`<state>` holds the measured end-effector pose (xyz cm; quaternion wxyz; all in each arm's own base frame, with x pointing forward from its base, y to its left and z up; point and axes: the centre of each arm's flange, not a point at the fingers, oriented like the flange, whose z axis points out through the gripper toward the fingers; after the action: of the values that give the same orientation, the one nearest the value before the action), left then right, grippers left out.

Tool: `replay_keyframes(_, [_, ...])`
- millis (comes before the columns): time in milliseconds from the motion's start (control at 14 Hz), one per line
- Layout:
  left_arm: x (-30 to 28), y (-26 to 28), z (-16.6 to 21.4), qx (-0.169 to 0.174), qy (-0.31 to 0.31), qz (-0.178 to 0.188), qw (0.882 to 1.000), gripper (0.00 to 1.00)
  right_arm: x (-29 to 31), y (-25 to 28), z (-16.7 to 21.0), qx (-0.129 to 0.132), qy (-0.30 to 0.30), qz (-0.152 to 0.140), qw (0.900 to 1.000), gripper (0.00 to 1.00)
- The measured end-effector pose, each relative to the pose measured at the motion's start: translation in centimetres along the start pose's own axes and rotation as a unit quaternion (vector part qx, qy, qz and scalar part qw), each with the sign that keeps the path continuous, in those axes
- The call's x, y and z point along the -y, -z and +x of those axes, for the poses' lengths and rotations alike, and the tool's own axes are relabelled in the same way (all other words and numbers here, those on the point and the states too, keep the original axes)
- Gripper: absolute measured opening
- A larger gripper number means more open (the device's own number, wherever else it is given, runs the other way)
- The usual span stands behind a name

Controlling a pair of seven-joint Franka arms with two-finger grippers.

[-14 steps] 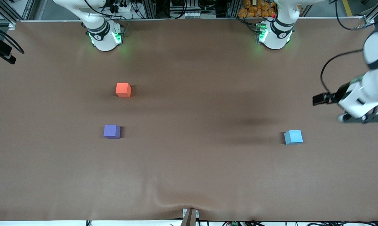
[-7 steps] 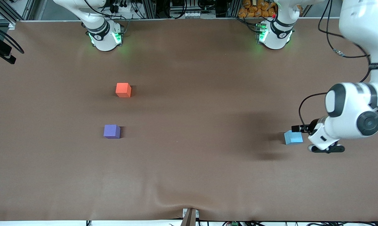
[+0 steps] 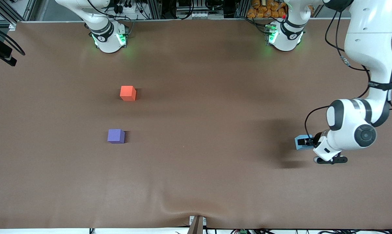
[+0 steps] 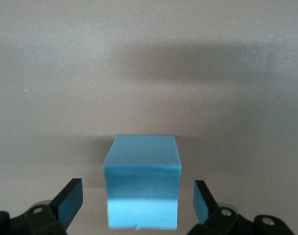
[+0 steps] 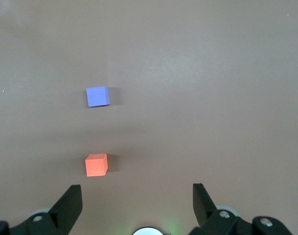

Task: Place blue block between orange and purple blocks
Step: 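Reach the left gripper down over the light-blue block, then close the left gripper on the light-blue block and lift it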

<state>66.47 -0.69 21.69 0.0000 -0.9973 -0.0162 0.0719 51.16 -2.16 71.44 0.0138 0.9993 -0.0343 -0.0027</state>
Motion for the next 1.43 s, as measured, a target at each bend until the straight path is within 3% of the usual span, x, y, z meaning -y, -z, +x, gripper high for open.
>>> replay_keyframes(429, [-0.1,-3.0,-0.5,0.018,-0.002,0.000,1.000,0.96,0.0,0.0,0.0,0.000,0.000,0.000,1.000,1.00])
replay_keyframes(500, [-0.1,-2.9,-0.5,0.017,-0.003,0.001,1.000,0.92,0.0,0.0,0.0,0.000,0.000,0.000,1.000,1.00])
replay_keyframes(714, [-0.2,-1.1,0.1,-0.004,-0.004,0.000,1.000,0.59,0.0,0.0,0.0,0.000,0.000,0.000,1.000,1.00])
replay_keyframes(1000, [-2.2,6.1,-0.3,-0.040,-0.016,0.000,0.999,0.57,0.0,0.0,0.0,0.000,0.000,0.000,1.000,1.00])
replay_keyframes(1214, [-8.2,10.1,-2.8,-0.019,-0.012,0.006,1.000,0.54,0.0,0.0,0.0,0.001,0.000,0.000,1.000,1.00])
replay_keyframes(1429, [-20.6,10.5,-6.8,-0.010,0.007,0.020,1.000,0.54,0.0,0.0,0.0,0.001,0.000,0.000,1.000,1.00])
